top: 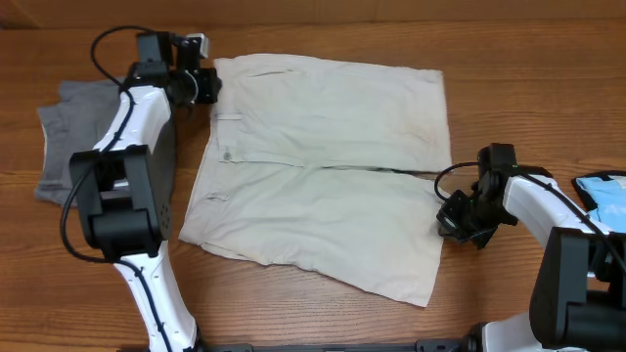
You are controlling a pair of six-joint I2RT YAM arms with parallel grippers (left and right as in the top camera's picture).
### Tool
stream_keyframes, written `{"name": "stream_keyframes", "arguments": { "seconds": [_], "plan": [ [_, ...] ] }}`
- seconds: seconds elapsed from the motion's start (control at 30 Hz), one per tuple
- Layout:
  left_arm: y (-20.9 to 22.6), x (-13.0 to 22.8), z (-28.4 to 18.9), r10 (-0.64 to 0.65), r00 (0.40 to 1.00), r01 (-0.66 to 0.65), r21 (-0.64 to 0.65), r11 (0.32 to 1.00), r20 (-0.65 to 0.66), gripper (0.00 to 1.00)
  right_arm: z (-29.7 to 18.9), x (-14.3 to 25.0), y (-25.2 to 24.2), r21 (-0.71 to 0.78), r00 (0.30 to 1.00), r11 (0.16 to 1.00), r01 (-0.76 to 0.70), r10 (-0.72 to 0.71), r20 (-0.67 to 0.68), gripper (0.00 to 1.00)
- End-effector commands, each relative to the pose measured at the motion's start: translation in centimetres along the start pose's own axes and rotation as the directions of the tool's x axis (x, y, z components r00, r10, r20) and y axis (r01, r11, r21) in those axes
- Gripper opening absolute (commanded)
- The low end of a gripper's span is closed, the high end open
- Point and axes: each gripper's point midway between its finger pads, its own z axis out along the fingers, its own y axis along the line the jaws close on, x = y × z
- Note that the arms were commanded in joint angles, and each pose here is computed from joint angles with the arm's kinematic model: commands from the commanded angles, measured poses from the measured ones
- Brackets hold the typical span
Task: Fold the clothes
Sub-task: 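Release the waistband and lift the left gripper away from the shorts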
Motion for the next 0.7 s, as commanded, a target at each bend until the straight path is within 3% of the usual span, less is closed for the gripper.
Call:
{"name": "stream_keyframes", "arguments": {
  "seconds": [0.0,0.2,0.23,0.3,0.33,0.4,0.57,0.67],
  "plan": [
    [3.7,-1.9,-2.7,0.008,0.999,-0.001,-0.153,0.988,0.045,0.04,2.5,0.9,-5.1,0.230,0.997,0.971,-0.073,0.078,-0.012,0.04],
    [5.3,-1.5,-3.3,-0.012,0.999,0.019,-0.190,0.982,0.037,0.04,1.9,0.6,-4.8,0.228,0.997,0.971,-0.072,0.075,-0.002,0.04],
    [5.3,-1.5,-3.3,-0.014,0.999,0.020,-0.188,0.982,0.035,0.06,1.8,0.5,-4.7,0.227,0.997,0.971,-0.072,0.074,-0.001,0.04],
    [5.2,-1.4,-3.3,-0.016,0.999,0.021,-0.180,0.984,0.032,0.28,1.6,0.3,-4.4,0.221,0.999,0.974,-0.051,0.053,0.000,0.04],
    [5.1,-1.4,-3.3,-0.016,0.999,0.021,-0.177,0.984,0.030,0.44,1.4,0.2,-4.3,0.219,0.999,0.975,-0.043,0.044,0.001,0.11],
    [4.6,-1.3,-3.2,-0.015,1.000,0.019,-0.155,0.988,0.027,0.56,0.8,0.0,-3.7,0.201,1.000,0.980,-0.006,0.006,0.000,0.31],
    [2.6,-2.0,-5.1,-0.011,0.999,0.014,-0.090,0.996,0.033,0.60,-2.9,-0.8,-1.6,0.135,0.996,0.990,0.043,-0.053,0.070,0.39],
    [1.1,-3.0,-7.5,0.013,0.999,-0.010,-0.065,0.998,0.049,0.61,-5.9,-1.4,0.4,0.056,0.983,0.993,0.107,-0.114,0.146,0.49]
  ]
}}
